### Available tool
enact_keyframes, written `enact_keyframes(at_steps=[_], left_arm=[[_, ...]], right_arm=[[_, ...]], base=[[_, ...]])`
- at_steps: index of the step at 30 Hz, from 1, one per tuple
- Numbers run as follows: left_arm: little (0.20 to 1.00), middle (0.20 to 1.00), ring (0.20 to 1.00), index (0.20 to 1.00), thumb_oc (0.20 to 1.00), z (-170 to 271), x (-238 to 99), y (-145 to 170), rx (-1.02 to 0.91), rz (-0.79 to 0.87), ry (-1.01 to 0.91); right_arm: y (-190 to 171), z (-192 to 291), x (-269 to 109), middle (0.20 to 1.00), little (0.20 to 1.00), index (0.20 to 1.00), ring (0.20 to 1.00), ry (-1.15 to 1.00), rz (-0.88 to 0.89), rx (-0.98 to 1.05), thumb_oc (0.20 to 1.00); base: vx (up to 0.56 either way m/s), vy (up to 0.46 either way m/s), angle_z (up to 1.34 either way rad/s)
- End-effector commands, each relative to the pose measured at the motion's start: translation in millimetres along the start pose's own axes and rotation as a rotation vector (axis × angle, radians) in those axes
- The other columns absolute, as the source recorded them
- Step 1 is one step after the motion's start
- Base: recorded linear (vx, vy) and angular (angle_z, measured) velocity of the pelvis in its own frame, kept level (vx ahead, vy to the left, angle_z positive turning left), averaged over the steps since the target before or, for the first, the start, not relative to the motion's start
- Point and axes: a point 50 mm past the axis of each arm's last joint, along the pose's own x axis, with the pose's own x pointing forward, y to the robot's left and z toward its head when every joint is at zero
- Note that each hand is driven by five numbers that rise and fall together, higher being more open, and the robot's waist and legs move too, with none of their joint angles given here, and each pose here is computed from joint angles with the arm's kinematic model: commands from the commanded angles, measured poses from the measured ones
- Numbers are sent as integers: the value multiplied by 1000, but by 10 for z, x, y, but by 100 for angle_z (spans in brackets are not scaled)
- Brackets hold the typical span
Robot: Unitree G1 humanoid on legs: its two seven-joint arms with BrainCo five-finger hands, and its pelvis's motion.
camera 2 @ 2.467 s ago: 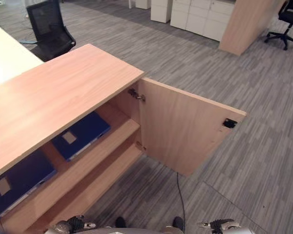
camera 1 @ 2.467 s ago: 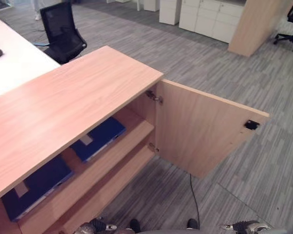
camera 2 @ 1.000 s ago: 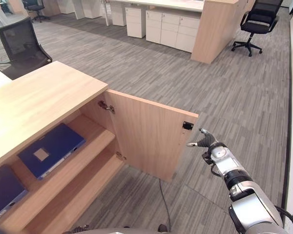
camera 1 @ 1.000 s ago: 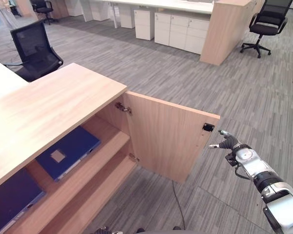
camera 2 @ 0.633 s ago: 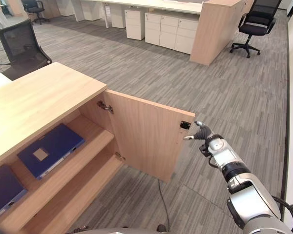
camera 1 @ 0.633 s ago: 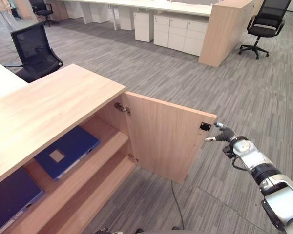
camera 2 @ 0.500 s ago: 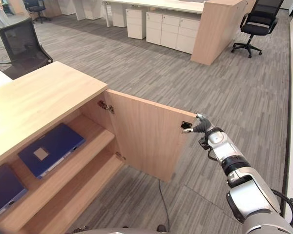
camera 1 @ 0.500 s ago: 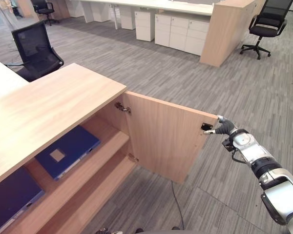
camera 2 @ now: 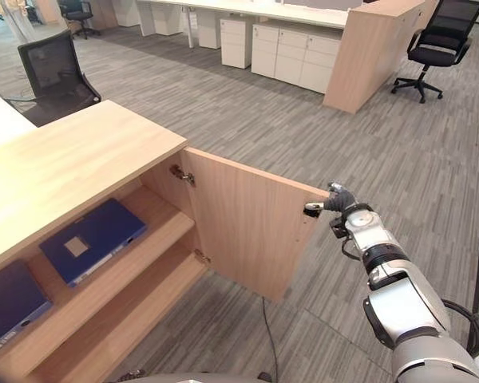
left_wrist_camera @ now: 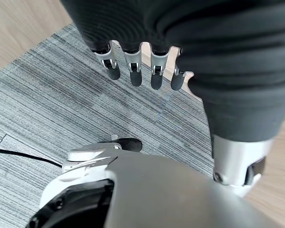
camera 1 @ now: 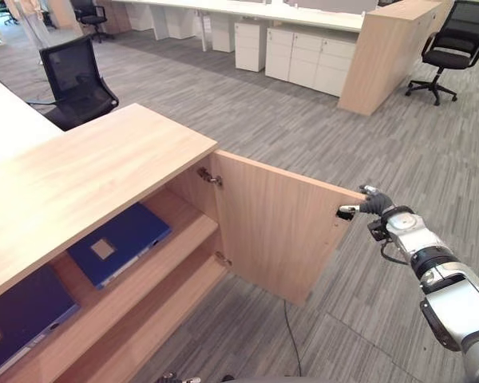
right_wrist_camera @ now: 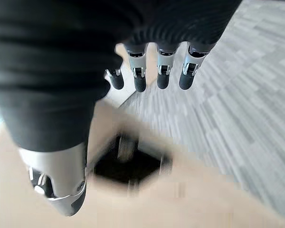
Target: Put the empty folder in the office cabinet
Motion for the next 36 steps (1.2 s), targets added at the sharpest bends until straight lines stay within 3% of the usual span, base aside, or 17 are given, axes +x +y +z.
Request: enact_keyframes(at_steps=[1, 5, 6, 9, 18, 26, 30, 36], left_arm=[[1000, 1000, 1000, 1000, 1000, -113, -5, 56, 55, 8, 64], [1000, 1000, 1000, 1000, 1000, -48, 3, 5, 65, -7, 41], [1000, 1000, 1000, 1000, 1000, -24, 5, -15, 57, -14, 31], [1000, 1000, 1000, 1000, 1000, 14, 7, -18, 48, -17, 12], [1000, 1000, 1000, 1000, 1000, 149, 16, 45, 55, 11, -35], [1000, 1000, 1000, 1000, 1000, 129, 18, 88, 79, 35, -18], [1000, 1000, 1000, 1000, 1000, 148, 21, 85, 93, 52, -19], [1000, 1000, 1000, 1000, 1000, 170, 23, 77, 99, 56, -25]], right_arm=[[419, 93, 57, 1000, 1000, 1000, 1000, 37, 204, -296, 1000], [961, 42, -30, 1000, 1000, 1000, 1000, 11, 434, -559, 1000], [1198, 124, -122, 1000, 1000, 1000, 1000, -74, 541, -584, 1000], [1460, 296, -319, 1000, 1000, 1000, 1000, -217, 712, -566, 1000], [1715, 770, -839, 1000, 1000, 1000, 1000, -515, 1027, -537, 1000], [1855, 1142, -1281, 1000, 1000, 1000, 1000, -740, 1182, -63, 1000], [2111, 984, -1265, 1000, 1000, 1000, 1000, -655, 1155, 235, 1000], [2357, 745, -1344, 1000, 1000, 1000, 1000, -561, 1222, 175, 1000]], base=[[0, 0, 0], [-17, 7, 1], [-38, 16, 2], [-27, 13, -3], [2, 4, 3], [0, 0, 0], [2, -2, -1], [-6, -18, 1]])
